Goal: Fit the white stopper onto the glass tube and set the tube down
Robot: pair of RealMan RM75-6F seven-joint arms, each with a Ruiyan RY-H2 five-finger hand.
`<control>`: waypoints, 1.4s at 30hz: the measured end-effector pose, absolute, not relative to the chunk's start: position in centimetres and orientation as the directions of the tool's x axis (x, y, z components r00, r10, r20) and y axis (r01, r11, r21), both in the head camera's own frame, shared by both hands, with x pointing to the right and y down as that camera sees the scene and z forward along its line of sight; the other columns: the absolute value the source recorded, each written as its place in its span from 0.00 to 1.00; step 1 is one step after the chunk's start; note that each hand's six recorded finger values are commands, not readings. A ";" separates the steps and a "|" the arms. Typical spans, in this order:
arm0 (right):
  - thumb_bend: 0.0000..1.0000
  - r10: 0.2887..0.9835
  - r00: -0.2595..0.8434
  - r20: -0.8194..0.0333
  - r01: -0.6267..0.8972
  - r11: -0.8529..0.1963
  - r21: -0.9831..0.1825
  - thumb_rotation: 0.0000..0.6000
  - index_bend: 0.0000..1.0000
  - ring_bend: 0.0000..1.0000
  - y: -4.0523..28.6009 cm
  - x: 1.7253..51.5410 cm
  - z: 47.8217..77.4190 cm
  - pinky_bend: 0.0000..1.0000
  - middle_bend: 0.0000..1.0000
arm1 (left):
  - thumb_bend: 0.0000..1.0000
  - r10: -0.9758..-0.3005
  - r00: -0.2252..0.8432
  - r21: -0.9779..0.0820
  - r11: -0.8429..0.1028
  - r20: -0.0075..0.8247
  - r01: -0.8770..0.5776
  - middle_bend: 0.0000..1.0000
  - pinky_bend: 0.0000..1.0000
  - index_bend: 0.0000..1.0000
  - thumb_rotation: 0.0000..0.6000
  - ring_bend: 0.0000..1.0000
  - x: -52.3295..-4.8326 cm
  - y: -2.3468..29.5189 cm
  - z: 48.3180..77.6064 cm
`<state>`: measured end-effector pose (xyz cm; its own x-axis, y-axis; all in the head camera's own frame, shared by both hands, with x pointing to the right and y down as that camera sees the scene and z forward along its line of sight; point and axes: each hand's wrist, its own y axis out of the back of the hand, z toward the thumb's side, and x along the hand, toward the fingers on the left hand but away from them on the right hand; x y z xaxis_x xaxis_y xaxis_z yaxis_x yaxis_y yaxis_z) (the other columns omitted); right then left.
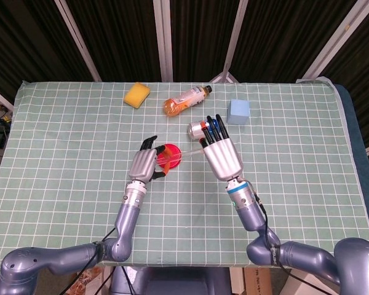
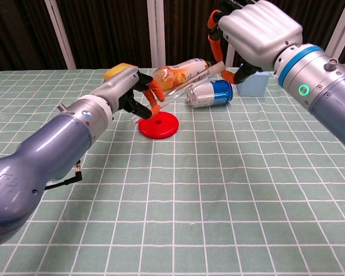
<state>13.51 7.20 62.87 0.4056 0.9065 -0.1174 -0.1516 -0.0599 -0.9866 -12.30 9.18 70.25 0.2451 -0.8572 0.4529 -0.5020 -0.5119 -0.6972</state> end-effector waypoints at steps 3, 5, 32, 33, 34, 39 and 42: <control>0.40 0.906 0.407 -0.115 -0.145 -0.060 -0.988 1.00 0.59 0.00 7.2 13.4 62.8 0.00 0.20 | 0.65 -0.857 0.245 -0.696 -0.511 0.453 -0.504 0.48 0.00 0.46 1.00 0.06 -12.3 9.2 70.2; 0.40 0.905 0.409 -0.114 -0.142 -0.060 -0.988 1.00 0.59 0.00 7.3 13.3 62.8 0.00 0.20 | 0.65 -0.857 0.246 -0.696 -0.512 0.452 -0.504 0.48 0.00 0.46 1.00 0.06 -12.3 9.2 70.2; 0.40 0.904 0.402 -0.143 -0.158 -0.086 -0.984 1.00 0.00 0.00 7.6 13.5 63.0 0.00 0.00 | 0.65 -0.864 0.245 -0.707 -0.502 0.440 -0.499 0.48 0.00 0.46 1.00 0.06 -12.7 8.8 69.9; 0.40 0.906 0.398 -0.147 -0.159 -0.090 -0.983 1.00 0.00 0.00 7.6 13.6 63.0 0.00 0.00 | 0.65 -0.865 0.245 -0.709 -0.499 0.437 -0.498 0.48 0.00 0.46 1.00 0.06 -12.8 8.7 69.8; 0.40 0.906 0.396 -0.149 -0.159 -0.092 -0.983 1.00 0.00 0.00 7.6 13.7 62.9 0.00 0.00 | 0.65 -0.867 0.244 -0.711 -0.496 0.434 -0.498 0.48 0.00 0.46 1.00 0.06 -12.9 8.6 69.8; 0.40 0.911 0.384 -0.148 -0.155 -0.094 -0.983 1.00 0.00 0.00 7.6 14.3 62.3 0.00 0.00 | 0.65 -0.874 0.246 -0.725 -0.486 0.419 -0.489 0.48 0.00 0.46 1.00 0.06 -13.6 8.4 69.3; 0.40 0.917 0.375 -0.139 -0.152 -0.087 -0.985 1.00 0.00 0.00 7.4 14.9 61.8 0.00 0.00 | 0.65 -0.873 0.261 -0.738 -0.488 0.412 -0.467 0.48 0.00 0.46 1.00 0.06 -13.9 8.5 69.1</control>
